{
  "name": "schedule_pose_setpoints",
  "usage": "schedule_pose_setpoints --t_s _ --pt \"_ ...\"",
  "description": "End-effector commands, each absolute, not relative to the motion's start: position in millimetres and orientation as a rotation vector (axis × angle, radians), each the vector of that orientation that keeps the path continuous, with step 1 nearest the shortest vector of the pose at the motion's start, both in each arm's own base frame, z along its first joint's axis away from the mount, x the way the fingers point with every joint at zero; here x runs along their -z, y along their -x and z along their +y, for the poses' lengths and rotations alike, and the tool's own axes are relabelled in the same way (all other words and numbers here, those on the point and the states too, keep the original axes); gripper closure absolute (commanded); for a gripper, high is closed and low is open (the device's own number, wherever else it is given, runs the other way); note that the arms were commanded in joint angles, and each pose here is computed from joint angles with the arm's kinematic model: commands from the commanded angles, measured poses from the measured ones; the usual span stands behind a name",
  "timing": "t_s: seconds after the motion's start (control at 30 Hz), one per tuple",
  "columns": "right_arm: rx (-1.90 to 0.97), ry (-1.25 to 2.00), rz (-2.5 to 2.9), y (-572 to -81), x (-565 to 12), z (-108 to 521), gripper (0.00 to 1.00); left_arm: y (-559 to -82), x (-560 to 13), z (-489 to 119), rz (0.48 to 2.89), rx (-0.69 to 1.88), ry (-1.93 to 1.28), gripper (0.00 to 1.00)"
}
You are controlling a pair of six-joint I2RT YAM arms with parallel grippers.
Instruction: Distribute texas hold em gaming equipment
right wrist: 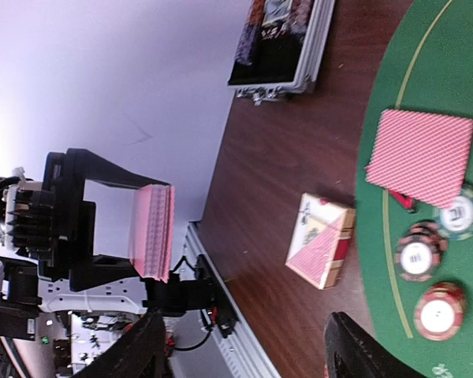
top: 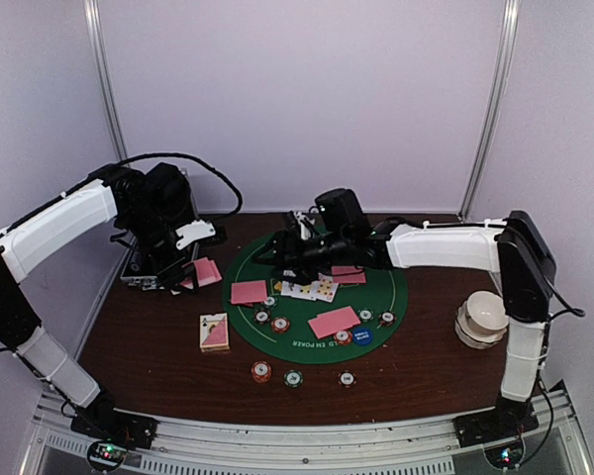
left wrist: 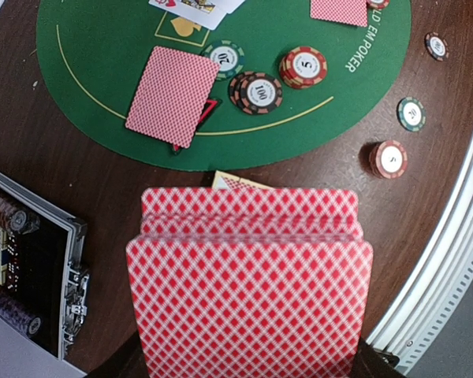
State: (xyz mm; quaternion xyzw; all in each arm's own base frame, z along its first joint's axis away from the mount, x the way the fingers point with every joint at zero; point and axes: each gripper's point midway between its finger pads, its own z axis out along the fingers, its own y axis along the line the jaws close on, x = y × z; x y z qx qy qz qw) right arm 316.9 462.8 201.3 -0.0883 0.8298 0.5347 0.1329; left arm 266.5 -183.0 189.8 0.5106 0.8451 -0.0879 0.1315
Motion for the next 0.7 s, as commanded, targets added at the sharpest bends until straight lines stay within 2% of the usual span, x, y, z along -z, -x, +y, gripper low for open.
schedule_pose_setpoints --t_s 0.0,0.67 --pt "-1.837 0.227 2.324 -301.6 -229.1 509.8 0.27 -272.6 -199.4 -190.7 2.404 0.286 -1.467 1.0" --pt "-2.067 0.293 2.319 -264.8 -226.5 581.8 0.23 -271.0 -200.6 -193.6 2.396 0.314 -1.464 1.0"
